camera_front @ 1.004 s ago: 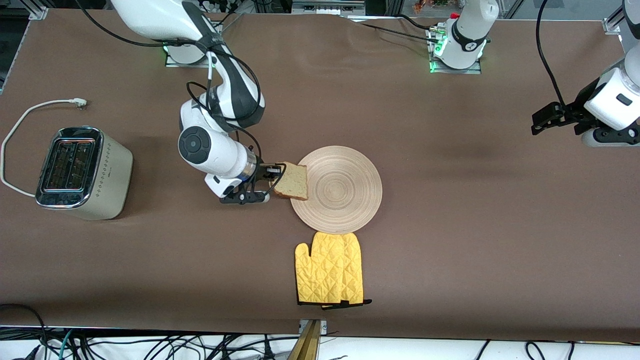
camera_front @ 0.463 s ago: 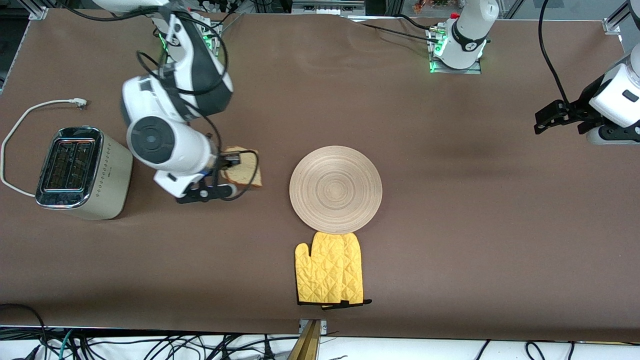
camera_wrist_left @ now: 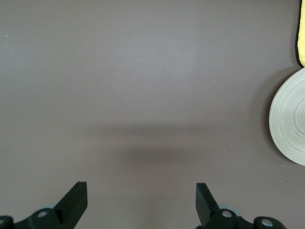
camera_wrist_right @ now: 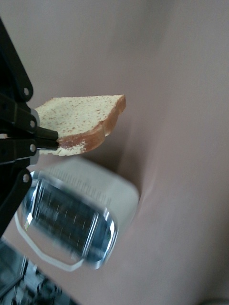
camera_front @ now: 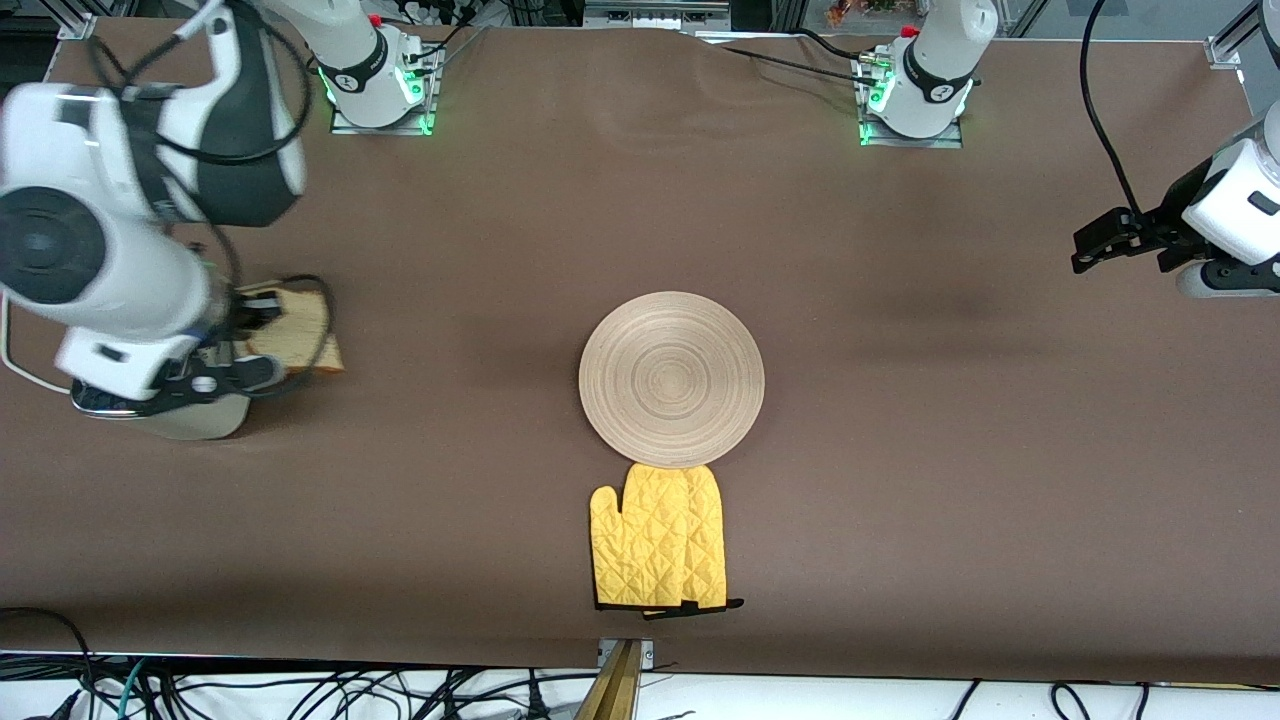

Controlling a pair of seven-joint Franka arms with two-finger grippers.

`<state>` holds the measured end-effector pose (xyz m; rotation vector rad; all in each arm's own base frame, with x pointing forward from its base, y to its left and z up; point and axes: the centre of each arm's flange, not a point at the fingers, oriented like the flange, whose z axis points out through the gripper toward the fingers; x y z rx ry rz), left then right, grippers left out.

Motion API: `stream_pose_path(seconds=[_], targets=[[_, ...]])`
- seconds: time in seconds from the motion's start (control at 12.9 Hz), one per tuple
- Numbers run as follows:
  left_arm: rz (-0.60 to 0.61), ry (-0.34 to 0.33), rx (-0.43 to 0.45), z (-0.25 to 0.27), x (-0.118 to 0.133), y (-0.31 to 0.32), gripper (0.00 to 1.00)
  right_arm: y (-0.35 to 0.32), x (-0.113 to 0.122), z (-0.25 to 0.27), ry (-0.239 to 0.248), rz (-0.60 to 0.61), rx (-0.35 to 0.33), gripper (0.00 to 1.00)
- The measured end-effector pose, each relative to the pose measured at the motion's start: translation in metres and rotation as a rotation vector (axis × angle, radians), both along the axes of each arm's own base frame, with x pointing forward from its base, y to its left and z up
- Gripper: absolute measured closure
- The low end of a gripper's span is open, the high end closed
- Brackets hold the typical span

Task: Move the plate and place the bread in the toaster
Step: 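Lift the bread slice and carry it above the toaster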

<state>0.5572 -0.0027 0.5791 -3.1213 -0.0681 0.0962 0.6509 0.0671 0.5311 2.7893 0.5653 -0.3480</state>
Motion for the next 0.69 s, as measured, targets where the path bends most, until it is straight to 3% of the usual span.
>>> stream_pose_path(seconds=[0.39,0.69], targets=[[-0.002,-0.001,0.000,0.000,0.000,-0.001,0.00,-0.121,-0.001,0.012,0.034,0.005,-0.120,0.99],[-0.002,-0.001,0.000,0.000,0.000,-0.001,0.00,-0.161,0.002,-0.013,0.040,-0.032,-0.154,0.99]])
